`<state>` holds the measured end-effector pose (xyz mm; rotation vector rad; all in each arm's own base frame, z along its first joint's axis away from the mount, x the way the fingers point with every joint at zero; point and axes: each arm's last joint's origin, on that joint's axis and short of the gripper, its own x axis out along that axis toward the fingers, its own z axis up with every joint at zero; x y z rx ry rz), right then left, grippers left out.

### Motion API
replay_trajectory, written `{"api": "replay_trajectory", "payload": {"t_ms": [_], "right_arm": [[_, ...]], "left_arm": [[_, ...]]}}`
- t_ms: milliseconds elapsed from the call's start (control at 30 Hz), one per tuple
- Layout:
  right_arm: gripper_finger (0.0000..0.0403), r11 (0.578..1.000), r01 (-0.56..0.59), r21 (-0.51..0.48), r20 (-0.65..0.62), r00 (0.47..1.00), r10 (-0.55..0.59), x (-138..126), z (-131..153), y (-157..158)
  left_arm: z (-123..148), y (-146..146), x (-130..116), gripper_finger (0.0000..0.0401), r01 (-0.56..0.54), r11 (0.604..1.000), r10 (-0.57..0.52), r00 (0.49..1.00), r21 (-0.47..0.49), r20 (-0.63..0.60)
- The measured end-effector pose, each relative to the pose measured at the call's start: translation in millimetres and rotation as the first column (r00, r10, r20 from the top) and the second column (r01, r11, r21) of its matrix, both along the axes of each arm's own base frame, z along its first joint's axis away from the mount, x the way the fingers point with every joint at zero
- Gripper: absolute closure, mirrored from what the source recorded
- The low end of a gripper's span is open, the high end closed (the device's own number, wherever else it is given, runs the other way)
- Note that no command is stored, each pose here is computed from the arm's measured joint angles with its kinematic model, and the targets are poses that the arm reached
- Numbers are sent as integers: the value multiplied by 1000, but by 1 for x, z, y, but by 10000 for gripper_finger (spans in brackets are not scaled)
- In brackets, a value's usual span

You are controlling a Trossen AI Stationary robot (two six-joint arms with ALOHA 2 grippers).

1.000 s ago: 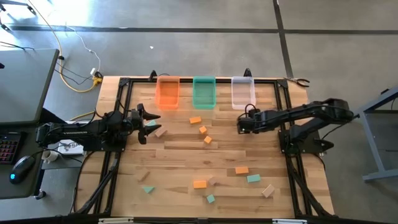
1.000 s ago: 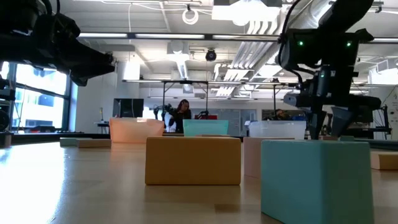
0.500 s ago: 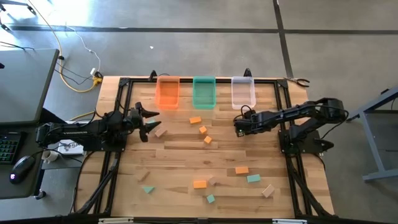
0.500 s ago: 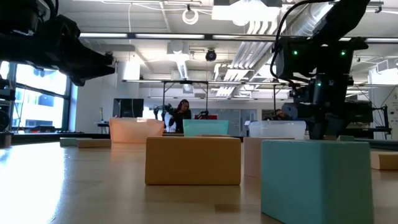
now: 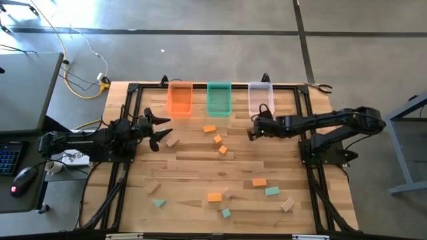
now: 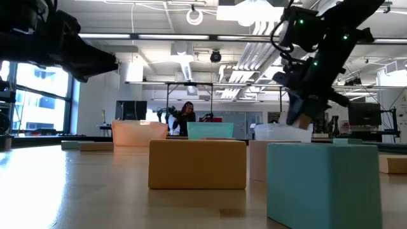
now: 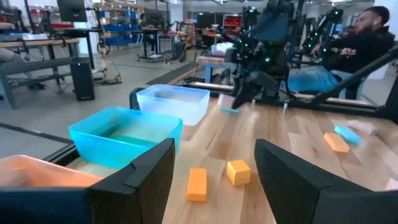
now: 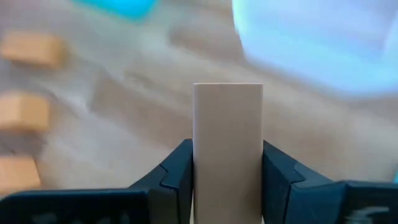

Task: Sort & place blocks by color
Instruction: Put the brown block into the transparent bin

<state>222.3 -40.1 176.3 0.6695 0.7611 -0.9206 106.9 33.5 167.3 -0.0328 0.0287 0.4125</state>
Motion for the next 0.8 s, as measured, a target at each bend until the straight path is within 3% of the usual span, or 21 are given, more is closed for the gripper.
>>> {"api": "replay_trajectory", "payload": {"t_ms": [200, 367, 500, 600, 800], "right_arm": [[297, 964, -40, -264, 45, 998, 54, 10, 15, -26], [297, 928, -9, -373, 61, 998, 34, 9, 23, -52], [297, 919, 50, -391, 62, 998, -28, 2, 25, -73], [297, 922, 28, -386, 30, 999, -18, -4, 24, -85], [297, 967, 20, -253, 50, 999, -8, -10, 12, -100]], "left_arm": [[0, 2, -1, 190, -60, 997, 60, 998, 39, -17], [0, 2, -1, 190, -67, 994, 70, 997, 85, -36], [1, 2, -1, 190, -79, 993, 82, 996, 92, -26], [3, 2, -1, 189, -82, 990, 84, 996, 113, -15], [7, 3, -1, 179, -103, 991, 100, 994, 84, 35]]}}
